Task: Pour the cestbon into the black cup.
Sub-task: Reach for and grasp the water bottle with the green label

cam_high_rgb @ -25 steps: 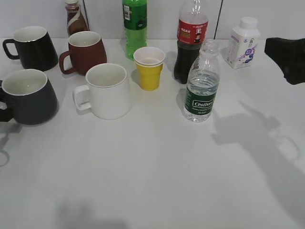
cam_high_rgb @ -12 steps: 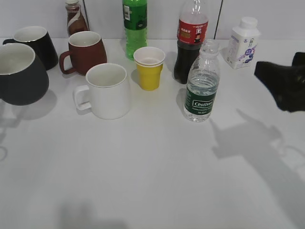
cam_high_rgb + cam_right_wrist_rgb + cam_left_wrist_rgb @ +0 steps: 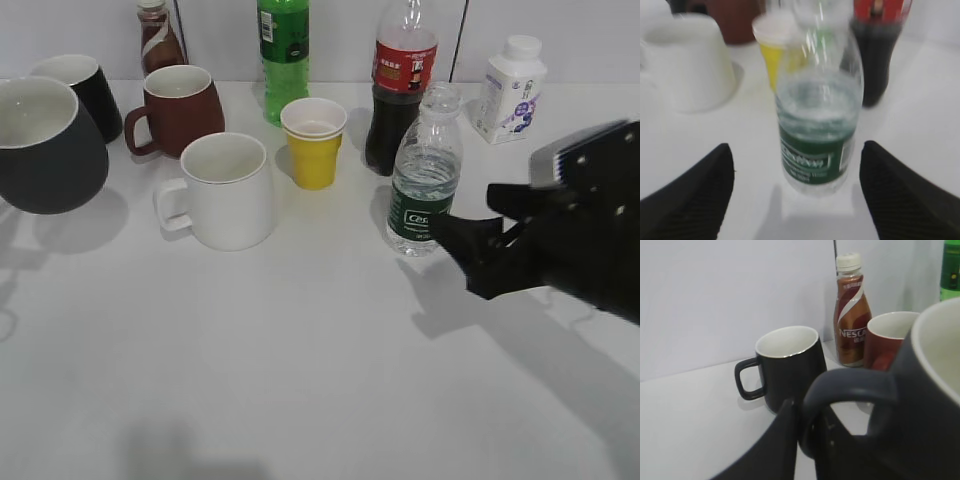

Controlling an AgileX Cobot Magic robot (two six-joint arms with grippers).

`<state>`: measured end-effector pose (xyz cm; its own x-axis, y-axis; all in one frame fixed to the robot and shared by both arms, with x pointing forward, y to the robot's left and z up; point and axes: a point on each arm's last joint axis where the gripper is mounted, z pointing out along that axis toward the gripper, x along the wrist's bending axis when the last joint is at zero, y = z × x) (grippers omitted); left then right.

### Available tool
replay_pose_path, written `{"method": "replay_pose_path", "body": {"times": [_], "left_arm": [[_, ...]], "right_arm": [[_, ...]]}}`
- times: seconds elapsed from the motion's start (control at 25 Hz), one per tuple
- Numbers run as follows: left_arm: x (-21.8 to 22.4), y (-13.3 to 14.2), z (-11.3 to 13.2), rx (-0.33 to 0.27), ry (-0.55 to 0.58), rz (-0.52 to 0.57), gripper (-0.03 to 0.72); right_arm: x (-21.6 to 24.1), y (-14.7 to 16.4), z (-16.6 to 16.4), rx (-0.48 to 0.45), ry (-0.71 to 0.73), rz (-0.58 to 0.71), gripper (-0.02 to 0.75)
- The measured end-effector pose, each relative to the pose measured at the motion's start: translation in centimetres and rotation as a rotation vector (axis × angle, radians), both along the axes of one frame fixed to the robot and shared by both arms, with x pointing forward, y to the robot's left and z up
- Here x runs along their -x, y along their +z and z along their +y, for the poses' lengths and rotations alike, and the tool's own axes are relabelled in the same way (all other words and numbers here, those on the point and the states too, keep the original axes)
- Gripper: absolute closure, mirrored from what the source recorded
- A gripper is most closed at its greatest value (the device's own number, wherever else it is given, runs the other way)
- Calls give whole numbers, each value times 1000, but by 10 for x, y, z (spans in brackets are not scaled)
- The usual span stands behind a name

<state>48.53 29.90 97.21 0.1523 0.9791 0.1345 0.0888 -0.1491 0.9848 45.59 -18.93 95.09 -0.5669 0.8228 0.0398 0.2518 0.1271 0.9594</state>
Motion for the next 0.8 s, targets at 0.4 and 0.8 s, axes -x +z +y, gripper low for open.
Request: {"method": "replay_pose_path", "body": {"times": [0.4, 0.8], "left_arm": [[2, 3, -5, -42, -62, -9, 636], [4, 2, -14, -29, -128, 8, 636]], "right_arm": [[-45, -63, 15, -66, -54, 35, 148], [-76, -61, 29, -46, -20, -47, 261]]}}
